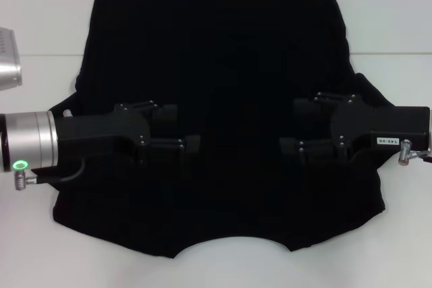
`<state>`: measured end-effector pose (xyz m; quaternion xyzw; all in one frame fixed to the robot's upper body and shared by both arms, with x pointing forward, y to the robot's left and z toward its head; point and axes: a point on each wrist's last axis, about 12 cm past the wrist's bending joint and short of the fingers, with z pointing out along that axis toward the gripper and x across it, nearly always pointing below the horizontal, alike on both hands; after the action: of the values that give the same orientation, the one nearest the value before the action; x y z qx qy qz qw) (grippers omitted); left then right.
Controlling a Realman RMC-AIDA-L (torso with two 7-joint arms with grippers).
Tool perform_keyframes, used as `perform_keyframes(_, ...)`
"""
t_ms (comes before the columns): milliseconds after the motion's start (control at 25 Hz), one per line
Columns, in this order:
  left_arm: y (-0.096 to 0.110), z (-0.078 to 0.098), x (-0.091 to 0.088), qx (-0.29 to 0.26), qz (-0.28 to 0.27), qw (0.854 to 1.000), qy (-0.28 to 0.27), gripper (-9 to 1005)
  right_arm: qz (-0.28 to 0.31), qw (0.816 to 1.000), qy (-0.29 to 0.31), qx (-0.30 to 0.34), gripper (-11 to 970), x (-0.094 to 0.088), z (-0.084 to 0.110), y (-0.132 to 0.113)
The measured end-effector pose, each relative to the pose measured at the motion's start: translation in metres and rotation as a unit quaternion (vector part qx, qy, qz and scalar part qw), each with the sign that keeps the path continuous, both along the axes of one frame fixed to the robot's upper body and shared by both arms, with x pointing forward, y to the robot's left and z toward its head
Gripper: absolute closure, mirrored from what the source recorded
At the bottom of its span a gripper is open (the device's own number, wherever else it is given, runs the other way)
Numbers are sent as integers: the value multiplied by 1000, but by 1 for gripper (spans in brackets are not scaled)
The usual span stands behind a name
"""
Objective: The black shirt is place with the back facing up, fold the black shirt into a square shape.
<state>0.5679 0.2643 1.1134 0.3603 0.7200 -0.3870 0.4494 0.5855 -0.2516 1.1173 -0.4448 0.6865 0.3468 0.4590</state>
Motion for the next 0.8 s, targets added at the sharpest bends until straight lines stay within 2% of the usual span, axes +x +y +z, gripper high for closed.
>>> perform_keyframes(800,-2,0,0,-2,-1,1000,1,85,-5,1000,0,10,45,2,1,5)
